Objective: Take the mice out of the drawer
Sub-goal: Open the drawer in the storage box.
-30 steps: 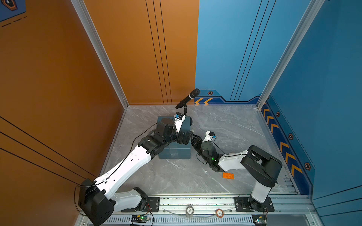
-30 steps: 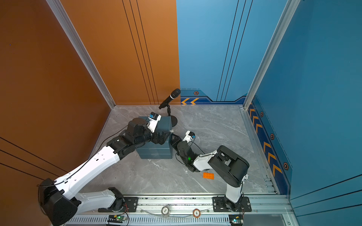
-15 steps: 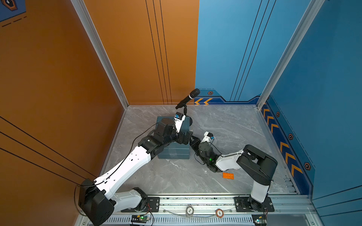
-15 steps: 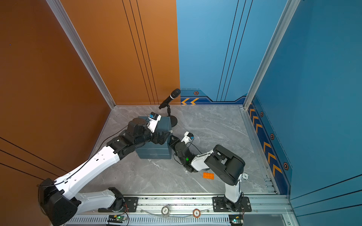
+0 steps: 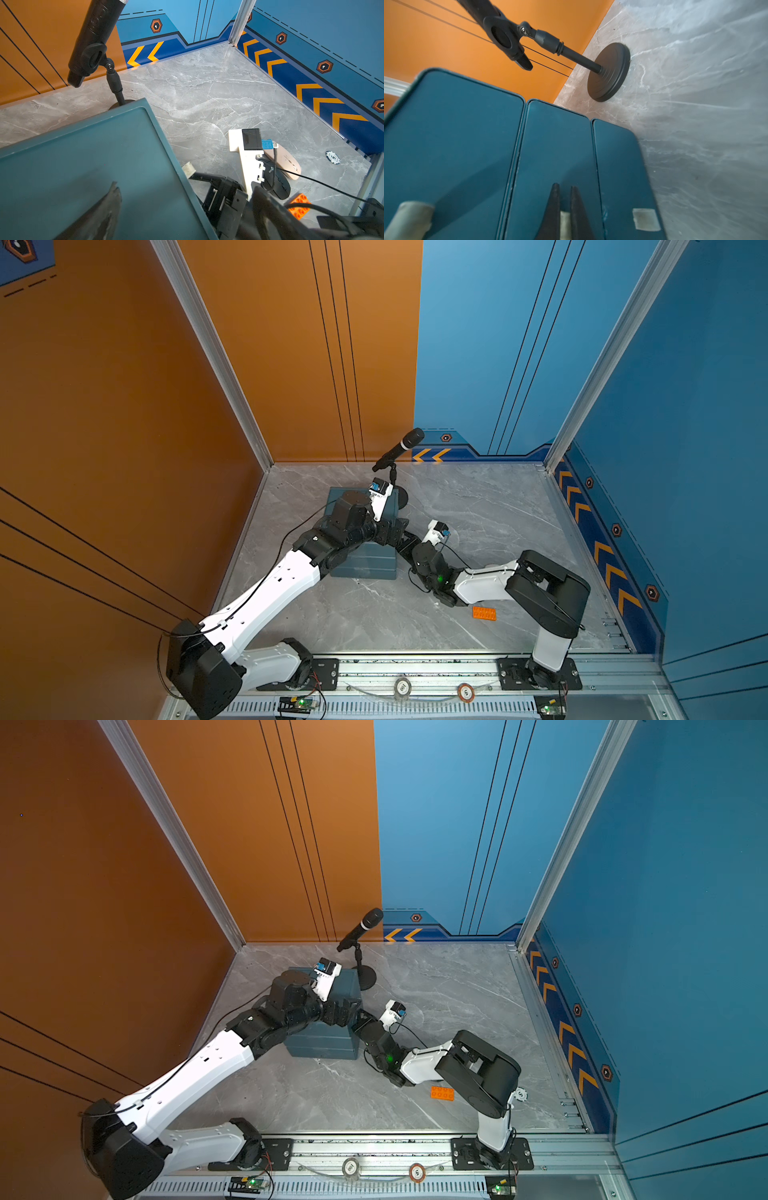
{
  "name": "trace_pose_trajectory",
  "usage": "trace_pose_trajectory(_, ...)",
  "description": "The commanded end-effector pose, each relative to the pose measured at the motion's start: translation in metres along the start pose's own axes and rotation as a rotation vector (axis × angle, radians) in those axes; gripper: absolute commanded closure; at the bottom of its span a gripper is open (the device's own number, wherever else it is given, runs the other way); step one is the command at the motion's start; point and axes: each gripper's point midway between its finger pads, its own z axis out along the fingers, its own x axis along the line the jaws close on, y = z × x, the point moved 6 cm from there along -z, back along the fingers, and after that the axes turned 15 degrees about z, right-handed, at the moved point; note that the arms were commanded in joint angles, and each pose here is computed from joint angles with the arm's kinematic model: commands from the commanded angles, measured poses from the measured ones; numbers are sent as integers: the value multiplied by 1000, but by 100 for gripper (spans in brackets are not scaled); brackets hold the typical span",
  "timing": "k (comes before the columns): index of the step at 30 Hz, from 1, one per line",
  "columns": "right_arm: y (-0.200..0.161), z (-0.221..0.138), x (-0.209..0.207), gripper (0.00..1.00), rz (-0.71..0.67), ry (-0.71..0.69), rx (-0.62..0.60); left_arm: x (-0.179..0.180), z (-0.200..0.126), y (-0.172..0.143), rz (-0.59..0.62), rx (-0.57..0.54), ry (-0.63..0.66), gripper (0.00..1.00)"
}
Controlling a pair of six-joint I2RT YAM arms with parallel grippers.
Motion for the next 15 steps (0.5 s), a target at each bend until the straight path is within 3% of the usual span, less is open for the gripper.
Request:
trace_pose_trajectory(1,2,-7,2,100,-175,-76,-40,-1,-6,1,20,-1,19,2)
trace_pose_trajectory(7,10,-13,1,100,-304,-153,-89,1,-7,1,23,-2,32,2)
trace_pose_trajectory(15,30,-24,-4,100,-376,-211,-154,2,-8,2,25,-4,38,2)
